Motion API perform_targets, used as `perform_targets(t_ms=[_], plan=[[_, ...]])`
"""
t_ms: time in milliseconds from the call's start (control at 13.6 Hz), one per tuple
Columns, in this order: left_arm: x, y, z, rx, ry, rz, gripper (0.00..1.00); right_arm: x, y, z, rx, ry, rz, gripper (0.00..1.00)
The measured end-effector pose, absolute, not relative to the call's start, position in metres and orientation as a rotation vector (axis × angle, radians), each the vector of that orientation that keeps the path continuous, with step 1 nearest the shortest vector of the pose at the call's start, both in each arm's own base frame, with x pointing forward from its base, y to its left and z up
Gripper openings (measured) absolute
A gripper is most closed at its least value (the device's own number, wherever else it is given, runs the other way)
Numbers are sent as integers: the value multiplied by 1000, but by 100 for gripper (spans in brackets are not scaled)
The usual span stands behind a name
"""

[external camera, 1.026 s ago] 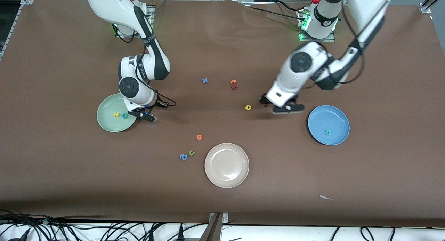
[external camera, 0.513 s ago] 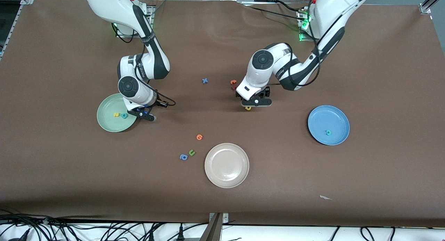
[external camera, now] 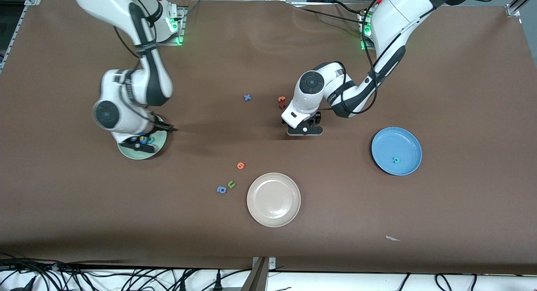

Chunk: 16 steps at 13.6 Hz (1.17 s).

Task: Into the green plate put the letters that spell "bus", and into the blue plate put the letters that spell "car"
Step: 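Grasp the yellow u with the right gripper while the left gripper reaches the a, then place the u on the green plate while the left gripper grasps the a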

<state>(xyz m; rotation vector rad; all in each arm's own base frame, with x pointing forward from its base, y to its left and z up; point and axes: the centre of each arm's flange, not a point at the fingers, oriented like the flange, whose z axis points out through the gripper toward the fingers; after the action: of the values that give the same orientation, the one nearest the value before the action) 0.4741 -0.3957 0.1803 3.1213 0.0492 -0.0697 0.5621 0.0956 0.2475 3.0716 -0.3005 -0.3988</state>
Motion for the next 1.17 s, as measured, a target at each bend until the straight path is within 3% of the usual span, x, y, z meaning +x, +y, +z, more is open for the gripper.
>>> perform_targets(t_ms=[220,513,586,879,1173], plan=[[473,-396,174,3115,44,-78,80,567,57,252,3082,-254,-400,57],[473,-396,170,3110,38,-73,70,573,74,263,3096,-204,-380,96],[474,-395,169,3115,25,-63,67,578,79,276,3107,-189,-381,100],[479,-392,169,3111,27,-38,65,611,87,377,3157,-144,-339,100],[481,-392,170,3111,30,-33,55,624,69,479,3146,-136,-306,100]])
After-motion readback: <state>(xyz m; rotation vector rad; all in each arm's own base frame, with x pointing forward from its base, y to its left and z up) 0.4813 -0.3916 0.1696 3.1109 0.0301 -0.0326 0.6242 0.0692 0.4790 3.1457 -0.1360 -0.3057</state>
